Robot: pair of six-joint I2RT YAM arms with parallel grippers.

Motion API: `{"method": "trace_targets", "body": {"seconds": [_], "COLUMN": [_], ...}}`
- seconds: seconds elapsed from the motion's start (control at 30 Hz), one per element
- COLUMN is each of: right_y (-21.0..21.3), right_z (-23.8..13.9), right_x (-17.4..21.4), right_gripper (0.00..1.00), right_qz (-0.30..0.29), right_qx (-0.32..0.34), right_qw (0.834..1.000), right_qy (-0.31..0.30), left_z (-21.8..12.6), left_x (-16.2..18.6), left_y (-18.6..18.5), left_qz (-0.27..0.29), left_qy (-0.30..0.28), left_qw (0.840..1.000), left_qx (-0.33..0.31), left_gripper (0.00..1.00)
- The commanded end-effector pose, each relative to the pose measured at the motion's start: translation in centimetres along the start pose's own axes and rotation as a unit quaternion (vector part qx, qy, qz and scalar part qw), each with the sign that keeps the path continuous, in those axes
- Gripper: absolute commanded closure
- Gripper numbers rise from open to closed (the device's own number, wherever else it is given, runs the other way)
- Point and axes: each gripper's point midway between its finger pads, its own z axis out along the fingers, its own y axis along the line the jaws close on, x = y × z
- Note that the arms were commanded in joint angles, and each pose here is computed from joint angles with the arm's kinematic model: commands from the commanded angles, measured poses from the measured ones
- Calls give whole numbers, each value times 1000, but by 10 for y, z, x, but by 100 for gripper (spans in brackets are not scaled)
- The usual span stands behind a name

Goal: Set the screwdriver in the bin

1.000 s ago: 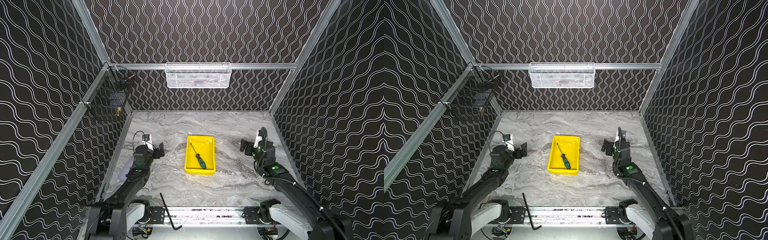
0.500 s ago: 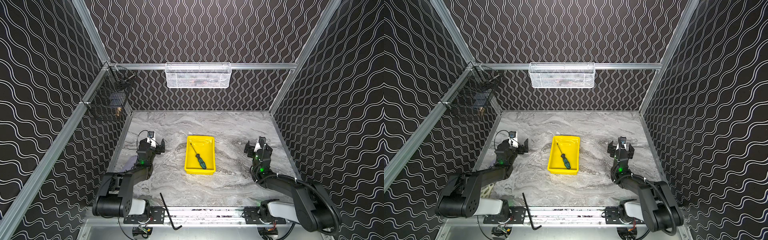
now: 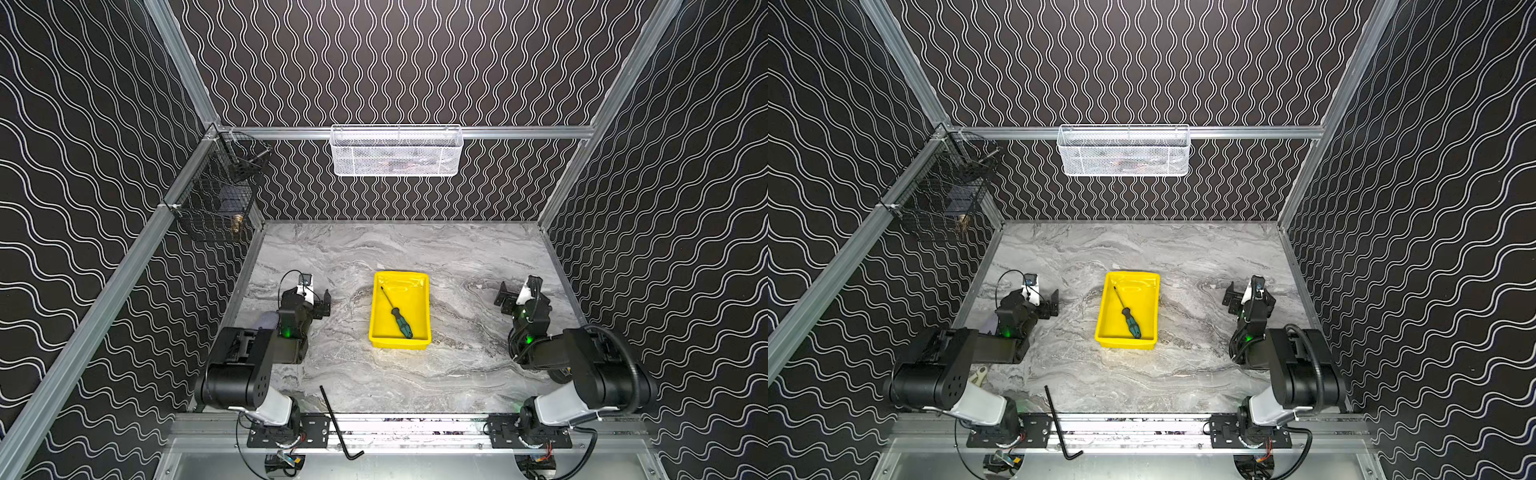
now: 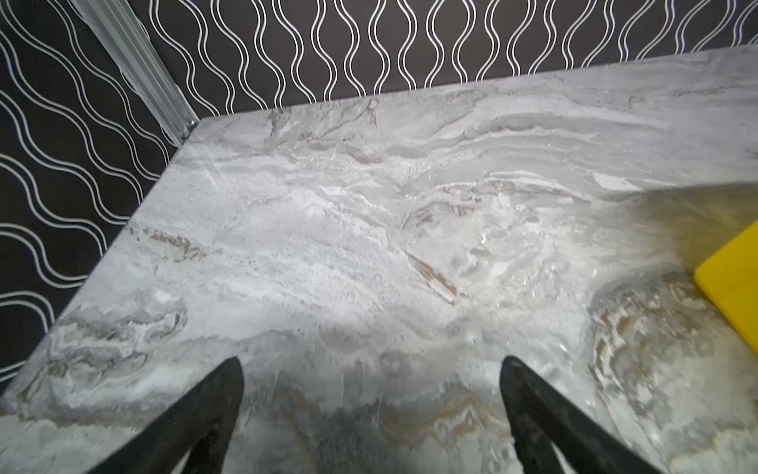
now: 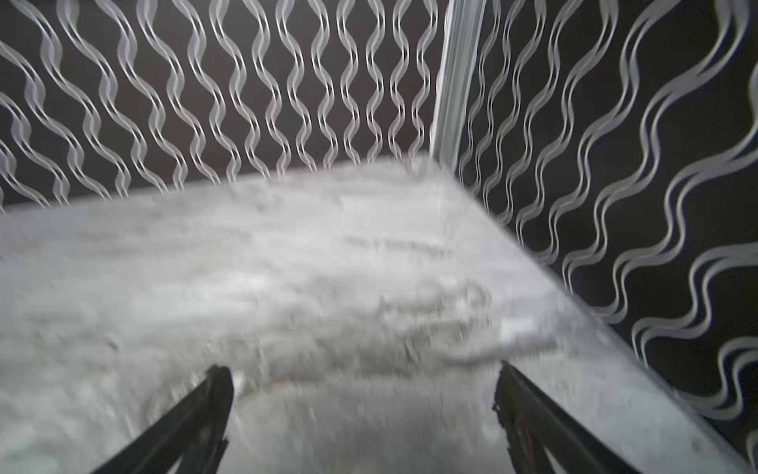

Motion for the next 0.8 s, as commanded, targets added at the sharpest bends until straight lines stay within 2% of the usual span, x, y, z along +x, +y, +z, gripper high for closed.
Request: {"method": "trace_targets", "body": {"seconds": [0.0, 0.07, 0.17, 0.27, 0.67, 0.77], "right_y": [7, 7, 8, 8, 10, 8], "right_z": [1, -1, 1, -1, 6, 3], "right_x": [-17, -22, -17, -23, -17, -20], "right_gripper": [0, 0, 0, 0, 0, 0], "right_qz": [22, 16, 16, 15, 23, 19], "right_qx": [-23, -24, -26, -26, -42, -41], "right_qw": [999, 998, 999, 998, 999, 998], "right_qy": [-22, -50, -27, -48, -23, -34], "left_z": [11, 16, 15, 17, 18, 17], "left_x": [-7, -1, -3, -2, -3, -3], "left_y": [-1, -1, -4, 1, 1, 1], "left_qz": [-3, 3, 6, 1, 1, 1], "left_qy": [-23, 7, -4, 2, -1, -1], "left_qw": [1000, 1000, 1000, 1000, 1000, 1000], "left_qx": [5, 9, 15, 2, 2, 2], "left_gripper": [1, 1, 1, 1, 1, 1]}}
